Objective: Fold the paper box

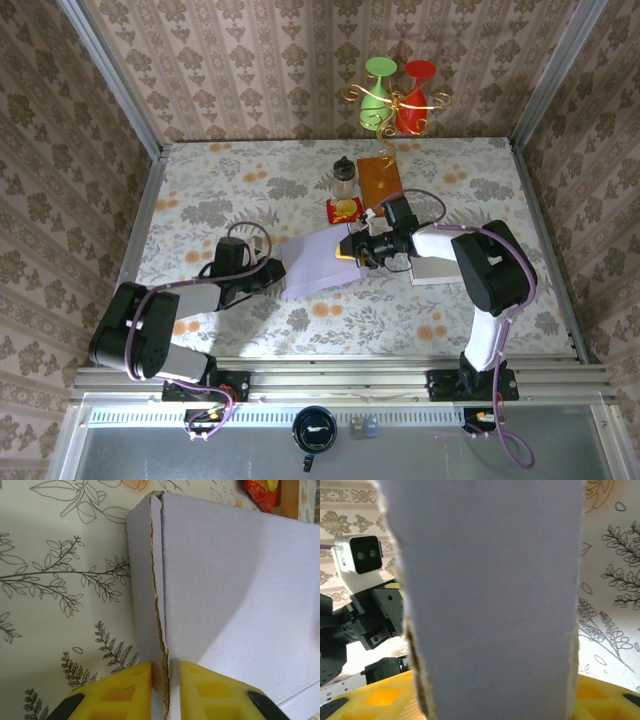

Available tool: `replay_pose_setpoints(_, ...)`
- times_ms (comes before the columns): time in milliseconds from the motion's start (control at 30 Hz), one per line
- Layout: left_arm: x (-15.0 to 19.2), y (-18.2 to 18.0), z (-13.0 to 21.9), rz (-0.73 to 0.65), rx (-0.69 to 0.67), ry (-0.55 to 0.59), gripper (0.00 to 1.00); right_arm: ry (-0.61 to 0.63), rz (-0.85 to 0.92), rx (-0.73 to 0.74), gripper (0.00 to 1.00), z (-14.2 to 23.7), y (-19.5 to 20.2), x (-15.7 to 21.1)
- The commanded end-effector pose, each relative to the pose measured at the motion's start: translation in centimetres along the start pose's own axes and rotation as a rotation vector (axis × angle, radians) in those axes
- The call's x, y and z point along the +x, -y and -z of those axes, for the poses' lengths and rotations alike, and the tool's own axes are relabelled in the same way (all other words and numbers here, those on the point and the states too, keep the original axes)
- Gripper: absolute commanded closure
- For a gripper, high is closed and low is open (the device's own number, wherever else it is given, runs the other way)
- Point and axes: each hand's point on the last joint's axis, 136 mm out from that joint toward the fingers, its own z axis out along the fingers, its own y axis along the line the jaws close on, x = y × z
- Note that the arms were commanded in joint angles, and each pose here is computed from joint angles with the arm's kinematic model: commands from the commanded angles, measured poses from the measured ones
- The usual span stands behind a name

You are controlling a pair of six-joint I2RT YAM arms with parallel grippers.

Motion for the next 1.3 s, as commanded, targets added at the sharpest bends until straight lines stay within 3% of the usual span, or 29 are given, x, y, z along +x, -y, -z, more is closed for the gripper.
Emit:
replay_pose_setpoints(0,1.5,-2.5,-0.2,0.04,-0.101,-0.052,0.79,0.021,0.014,-0.059,0.48,0.7,-2.6,0.0)
replay_pose_setpoints(200,-1.1,2.0,2.0,-0.148,-0.056,0.04,0.67,0.053,-0.075,-0.067,0.53,1.4,-3.5,-0.3)
replay_pose_setpoints(400,-2.6,8.8,6.0,-0.525,0.073,0.218,0.61,0.082,-0.23,-0.077,0.57,2.3,-3.7,-0.6)
replay_pose_setpoints(500,-1.4,11.0,7.2,-0.671,0.122,0.226,0.57,0.091,-0.307,-0.083,0.6,2.7,-3.8,-0.7)
replay_pose_setpoints(733,2.4,12.5,7.9,-0.942,0.173,0.079,0.53,0.103,-0.429,-0.076,0.63,3.7,-4.3,-0.3)
replay_pose_setpoints(867,4.2,12.9,8.2,-1.122,0.136,0.005,0.48,0.059,-0.601,-0.055,0.65,4.3,-3.5,1.1)
replay_pose_setpoints(967,5.3,12.8,8.1,-1.259,0.09,-0.057,0.35,0.029,-0.724,-0.041,0.66,4.9,-3.1,2.6)
replay_pose_setpoints(1267,7.6,11.7,6.3,-1.514,0.01,-0.242,0.29,0.012,-1.06,-0.025,0.67,6.5,-1.2,6.2)
